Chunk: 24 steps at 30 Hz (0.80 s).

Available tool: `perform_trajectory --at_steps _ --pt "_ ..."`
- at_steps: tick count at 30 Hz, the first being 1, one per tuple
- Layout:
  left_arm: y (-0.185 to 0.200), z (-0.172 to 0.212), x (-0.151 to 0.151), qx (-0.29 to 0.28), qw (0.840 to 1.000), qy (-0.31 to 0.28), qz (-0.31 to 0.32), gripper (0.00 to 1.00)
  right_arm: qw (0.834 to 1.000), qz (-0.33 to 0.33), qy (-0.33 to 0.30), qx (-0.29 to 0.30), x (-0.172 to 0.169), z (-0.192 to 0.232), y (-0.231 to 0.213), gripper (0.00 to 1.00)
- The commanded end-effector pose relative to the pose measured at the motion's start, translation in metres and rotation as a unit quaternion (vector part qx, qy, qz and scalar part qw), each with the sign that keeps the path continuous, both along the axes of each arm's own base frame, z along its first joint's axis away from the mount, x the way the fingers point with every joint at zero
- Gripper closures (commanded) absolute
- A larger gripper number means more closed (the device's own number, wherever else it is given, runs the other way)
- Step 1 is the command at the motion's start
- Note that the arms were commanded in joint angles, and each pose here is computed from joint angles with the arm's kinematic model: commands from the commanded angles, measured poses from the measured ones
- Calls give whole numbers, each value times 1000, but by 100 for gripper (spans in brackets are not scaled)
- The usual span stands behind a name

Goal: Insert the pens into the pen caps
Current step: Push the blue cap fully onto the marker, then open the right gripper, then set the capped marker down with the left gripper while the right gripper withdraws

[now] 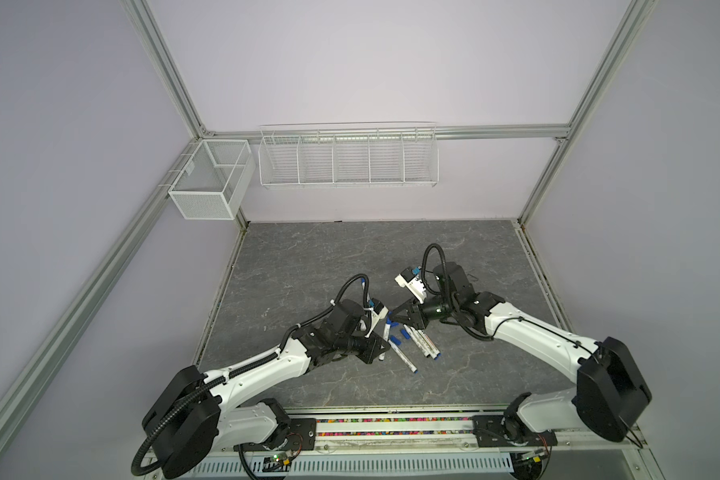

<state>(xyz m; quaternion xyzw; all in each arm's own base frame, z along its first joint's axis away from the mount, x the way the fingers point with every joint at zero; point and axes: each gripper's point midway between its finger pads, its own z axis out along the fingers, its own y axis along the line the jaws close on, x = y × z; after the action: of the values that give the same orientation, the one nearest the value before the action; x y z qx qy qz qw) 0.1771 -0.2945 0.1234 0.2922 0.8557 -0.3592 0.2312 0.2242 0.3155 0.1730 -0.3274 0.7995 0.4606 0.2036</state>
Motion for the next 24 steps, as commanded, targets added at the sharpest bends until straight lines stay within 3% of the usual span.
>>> perform_trajectory --at_steps 1,7,13,16,19,24 --pt "-9 142 82 -172 960 -186 117 100 970 63 206 -113 -92 -73 -30 93" --pt "-21 85 66 -129 983 -113 67 100 981 -20 178 -73 -46 -59 -27 93" --pt "-11 46 69 -125 983 -59 120 100 977 -139 154 -46 6 -47 -43 87" --pt "2 31 81 -93 980 -42 174 100 974 -166 147 -44 16 -43 -51 87" --pt "25 7 99 -25 970 -33 239 100 971 -187 143 -50 22 -42 -58 87" --pt "75 -42 129 63 939 29 338 100 966 -202 147 -58 25 -46 -66 88"
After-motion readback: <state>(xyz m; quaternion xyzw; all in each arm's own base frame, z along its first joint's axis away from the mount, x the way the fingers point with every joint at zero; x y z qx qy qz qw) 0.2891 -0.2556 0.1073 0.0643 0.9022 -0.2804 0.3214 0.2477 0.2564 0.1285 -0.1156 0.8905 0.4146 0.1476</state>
